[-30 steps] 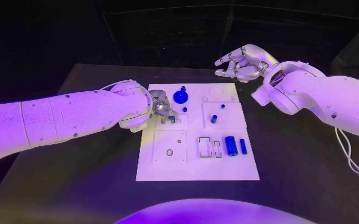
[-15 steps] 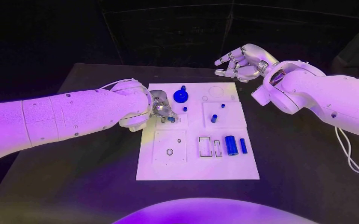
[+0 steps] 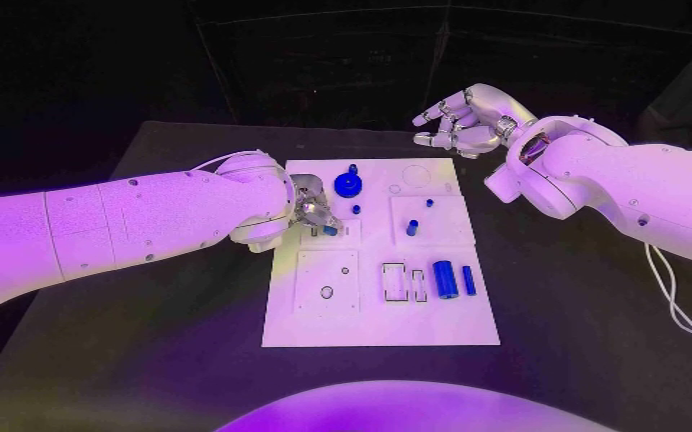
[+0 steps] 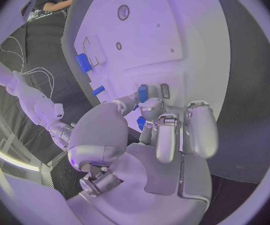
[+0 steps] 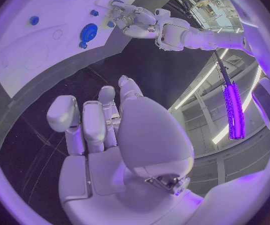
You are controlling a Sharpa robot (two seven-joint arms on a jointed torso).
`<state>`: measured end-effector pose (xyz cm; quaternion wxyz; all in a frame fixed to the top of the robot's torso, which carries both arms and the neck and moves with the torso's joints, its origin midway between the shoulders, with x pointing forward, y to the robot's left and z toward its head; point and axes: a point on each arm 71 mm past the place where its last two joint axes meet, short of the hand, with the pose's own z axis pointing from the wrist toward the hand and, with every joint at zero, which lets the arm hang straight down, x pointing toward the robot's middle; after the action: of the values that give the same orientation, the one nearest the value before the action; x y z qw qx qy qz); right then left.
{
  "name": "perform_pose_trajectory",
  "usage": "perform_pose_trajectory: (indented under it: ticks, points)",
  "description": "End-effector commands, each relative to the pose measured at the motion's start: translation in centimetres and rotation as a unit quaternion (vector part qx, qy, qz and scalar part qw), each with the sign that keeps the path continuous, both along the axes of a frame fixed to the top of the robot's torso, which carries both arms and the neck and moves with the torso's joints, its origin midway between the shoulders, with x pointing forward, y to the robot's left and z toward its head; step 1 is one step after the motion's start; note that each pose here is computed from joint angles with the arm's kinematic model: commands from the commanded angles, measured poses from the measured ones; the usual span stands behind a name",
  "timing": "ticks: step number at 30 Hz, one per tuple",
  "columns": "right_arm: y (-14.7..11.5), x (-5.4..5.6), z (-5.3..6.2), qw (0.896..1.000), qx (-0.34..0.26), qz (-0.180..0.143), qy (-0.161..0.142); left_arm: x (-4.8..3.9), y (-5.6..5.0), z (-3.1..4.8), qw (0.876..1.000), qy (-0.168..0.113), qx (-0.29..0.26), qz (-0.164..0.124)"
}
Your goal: Assemble the parts on the task board
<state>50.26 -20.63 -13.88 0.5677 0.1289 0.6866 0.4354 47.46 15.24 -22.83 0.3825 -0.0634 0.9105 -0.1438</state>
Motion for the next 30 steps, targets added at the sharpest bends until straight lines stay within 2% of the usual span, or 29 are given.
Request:
perform_pose_trajectory:
  ticks: [1,30]
  points:
    - [0.1,-0.01,0.09,1.0,0.001,0.004,0.001,-0.23,-0.04,-0.29,1.0,0.012,0.013,-0.009]
    - [0.17,-0.02,0.07,1.0,0.0,0.004,0.003,0.29,-0.36,-0.39,1.0,0.012,0.017,-0.01]
